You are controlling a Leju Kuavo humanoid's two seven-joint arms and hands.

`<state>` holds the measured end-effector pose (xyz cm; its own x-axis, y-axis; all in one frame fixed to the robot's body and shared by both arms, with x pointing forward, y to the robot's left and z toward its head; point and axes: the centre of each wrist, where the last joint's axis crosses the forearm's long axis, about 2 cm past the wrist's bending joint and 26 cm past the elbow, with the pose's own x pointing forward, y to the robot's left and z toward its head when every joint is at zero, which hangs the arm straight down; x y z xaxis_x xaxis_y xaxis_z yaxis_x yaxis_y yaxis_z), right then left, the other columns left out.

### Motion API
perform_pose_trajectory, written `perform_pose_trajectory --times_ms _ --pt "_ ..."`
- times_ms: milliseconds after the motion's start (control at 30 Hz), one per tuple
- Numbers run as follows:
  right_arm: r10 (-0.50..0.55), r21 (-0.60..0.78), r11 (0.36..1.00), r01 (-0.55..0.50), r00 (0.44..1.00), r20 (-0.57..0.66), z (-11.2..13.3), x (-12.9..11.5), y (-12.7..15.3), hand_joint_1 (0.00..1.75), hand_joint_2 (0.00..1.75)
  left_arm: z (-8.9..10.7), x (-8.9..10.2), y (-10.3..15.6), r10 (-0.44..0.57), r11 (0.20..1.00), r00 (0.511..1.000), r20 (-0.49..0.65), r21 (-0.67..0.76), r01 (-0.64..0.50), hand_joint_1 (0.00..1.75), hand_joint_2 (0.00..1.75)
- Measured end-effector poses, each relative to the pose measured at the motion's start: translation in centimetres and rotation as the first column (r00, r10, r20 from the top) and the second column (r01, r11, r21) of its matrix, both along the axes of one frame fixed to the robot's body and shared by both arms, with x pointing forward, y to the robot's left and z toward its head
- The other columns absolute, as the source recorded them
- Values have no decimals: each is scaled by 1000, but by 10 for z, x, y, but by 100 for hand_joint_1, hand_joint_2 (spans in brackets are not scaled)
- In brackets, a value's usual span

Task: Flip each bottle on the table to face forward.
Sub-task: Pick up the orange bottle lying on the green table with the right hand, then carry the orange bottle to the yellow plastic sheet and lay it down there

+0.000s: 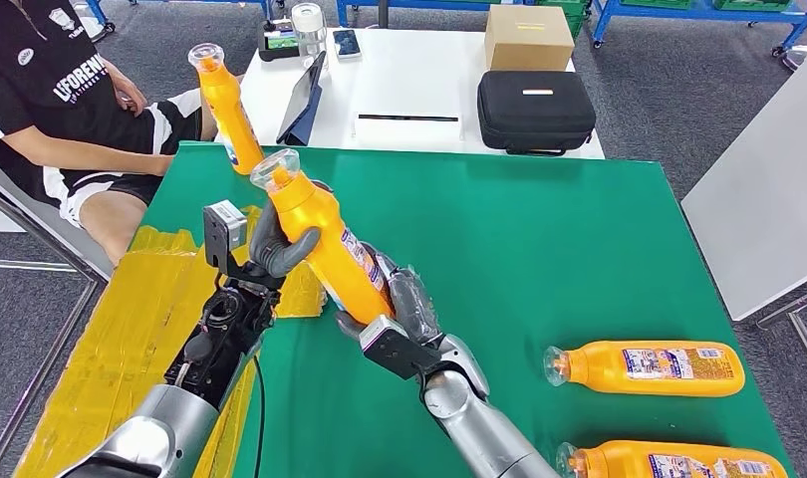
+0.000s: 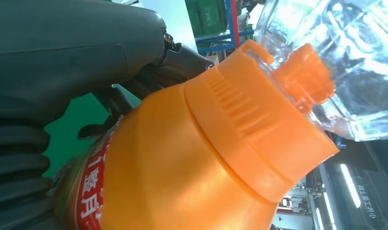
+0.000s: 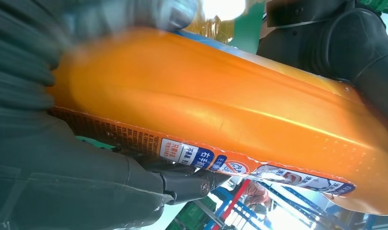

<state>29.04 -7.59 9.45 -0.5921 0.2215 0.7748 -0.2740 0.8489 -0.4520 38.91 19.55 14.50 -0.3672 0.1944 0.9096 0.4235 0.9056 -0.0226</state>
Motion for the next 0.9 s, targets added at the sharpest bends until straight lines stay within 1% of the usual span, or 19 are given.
perform_pose_trajectory --times_ms 467,500,533,600,633,667,767,900 --pt "-12 -10 1000 12 1000 16 0 0 0 175 175 0 0 0 4 1000 1000 -2 -6 -4 175 175" --pt "-12 -10 1000 12 1000 16 0 0 0 165 175 -1 1 0 4 1000 1000 -3 -7 -4 175 175" --pt "-13 -10 1000 13 1000 16 0 0 -1 124 175 -1 1 0 4 1000 1000 -3 -7 -4 175 175" --pt "-18 -17 1000 19 1000 22 0 0 -1 37 175 -1 1 0 6 1000 1000 -4 -8 -6 175 175" --pt "-22 -26 999 23 999 28 1 0 -1 3 175 -1 1 1 8 1000 1000 -4 -8 -8 175 175" --pt "-26 -39 999 27 999 38 1 0 -2 0 175 0 1 1 12 1000 1000 -4 -9 -12 175 175" --pt "-28 -90 995 34 997 73 2 -1 -7 0 175 0 2 5 37 999 999 -12 -10 -37 175 175" --pt "4 -129 992 18 986 167 12 -8 -9 0 175 -5 3 23 110 994 993 -47 8 -110 175 175"
